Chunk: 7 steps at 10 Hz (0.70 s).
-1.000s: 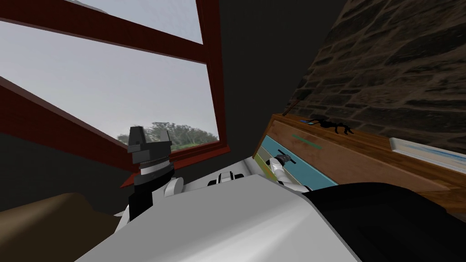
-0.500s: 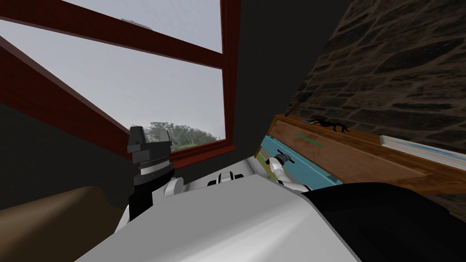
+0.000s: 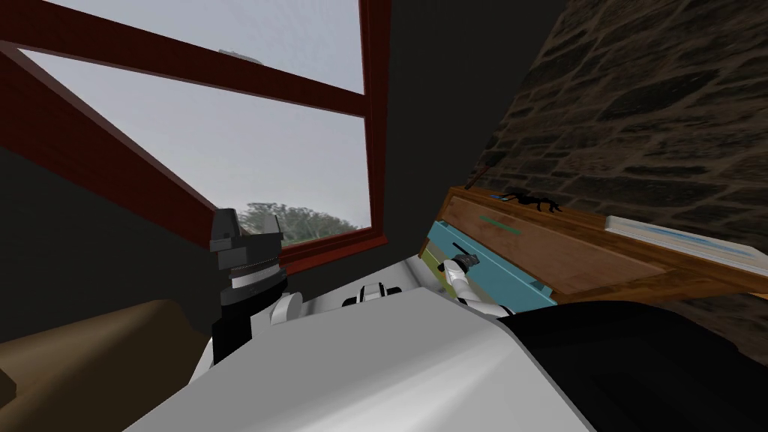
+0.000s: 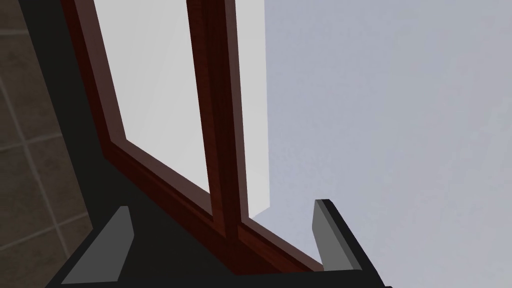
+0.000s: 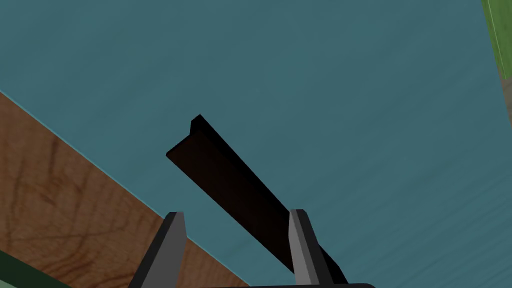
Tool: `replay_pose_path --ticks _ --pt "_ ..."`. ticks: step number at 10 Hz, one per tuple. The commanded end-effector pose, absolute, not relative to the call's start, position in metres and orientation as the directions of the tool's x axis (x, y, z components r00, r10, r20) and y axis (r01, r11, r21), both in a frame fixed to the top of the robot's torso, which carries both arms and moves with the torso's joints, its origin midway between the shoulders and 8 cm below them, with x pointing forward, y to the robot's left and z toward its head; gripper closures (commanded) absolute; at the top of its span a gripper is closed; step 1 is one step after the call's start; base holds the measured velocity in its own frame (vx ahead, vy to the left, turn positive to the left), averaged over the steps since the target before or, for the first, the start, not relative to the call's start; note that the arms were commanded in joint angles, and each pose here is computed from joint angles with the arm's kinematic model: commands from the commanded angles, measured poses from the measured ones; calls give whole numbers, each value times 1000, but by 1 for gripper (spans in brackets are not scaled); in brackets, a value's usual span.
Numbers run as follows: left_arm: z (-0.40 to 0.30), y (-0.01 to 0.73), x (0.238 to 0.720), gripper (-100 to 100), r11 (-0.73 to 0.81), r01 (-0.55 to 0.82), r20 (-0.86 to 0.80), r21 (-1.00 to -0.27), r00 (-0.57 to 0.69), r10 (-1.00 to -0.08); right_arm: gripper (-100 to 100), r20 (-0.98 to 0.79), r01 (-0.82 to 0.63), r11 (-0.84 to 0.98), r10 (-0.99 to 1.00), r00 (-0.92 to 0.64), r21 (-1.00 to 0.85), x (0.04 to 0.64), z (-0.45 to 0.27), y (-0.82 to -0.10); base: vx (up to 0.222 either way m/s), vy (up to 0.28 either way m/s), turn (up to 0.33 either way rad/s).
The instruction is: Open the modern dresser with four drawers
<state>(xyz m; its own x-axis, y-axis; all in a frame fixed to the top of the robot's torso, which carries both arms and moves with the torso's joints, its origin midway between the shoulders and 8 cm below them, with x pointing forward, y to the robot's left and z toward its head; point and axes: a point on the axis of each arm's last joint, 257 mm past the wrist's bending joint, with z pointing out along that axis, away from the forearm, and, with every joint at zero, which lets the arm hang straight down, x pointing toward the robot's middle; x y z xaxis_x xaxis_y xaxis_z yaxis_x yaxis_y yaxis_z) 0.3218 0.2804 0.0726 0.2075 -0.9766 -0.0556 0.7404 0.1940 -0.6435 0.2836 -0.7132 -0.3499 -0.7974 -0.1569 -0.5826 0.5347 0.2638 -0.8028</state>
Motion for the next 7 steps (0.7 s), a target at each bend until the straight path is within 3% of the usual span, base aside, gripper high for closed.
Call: replay_pose_path --ticks 1,5,6,7 --pt "73 280 322 0 194 741 -55 -643 207 -977 100 -582 534 265 -159 -797 -803 287 -348 -713 -52 176 -13" --pt "73 280 322 0 194 741 -55 -643 207 -977 100 -583 534 266 -161 -796 -802 291 -345 -714 -41 188 -11" --pt "73 280 322 0 194 741 -55 -643 207 -977 -100 -580 529 272 -163 -798 -804 291 -345 -716 -5 -66 -10" --pt "73 280 322 0 194 740 -56 -643 208 -977 -100 -580 528 273 -163 -798 -804 291 -346 -717 3 -152 -2"
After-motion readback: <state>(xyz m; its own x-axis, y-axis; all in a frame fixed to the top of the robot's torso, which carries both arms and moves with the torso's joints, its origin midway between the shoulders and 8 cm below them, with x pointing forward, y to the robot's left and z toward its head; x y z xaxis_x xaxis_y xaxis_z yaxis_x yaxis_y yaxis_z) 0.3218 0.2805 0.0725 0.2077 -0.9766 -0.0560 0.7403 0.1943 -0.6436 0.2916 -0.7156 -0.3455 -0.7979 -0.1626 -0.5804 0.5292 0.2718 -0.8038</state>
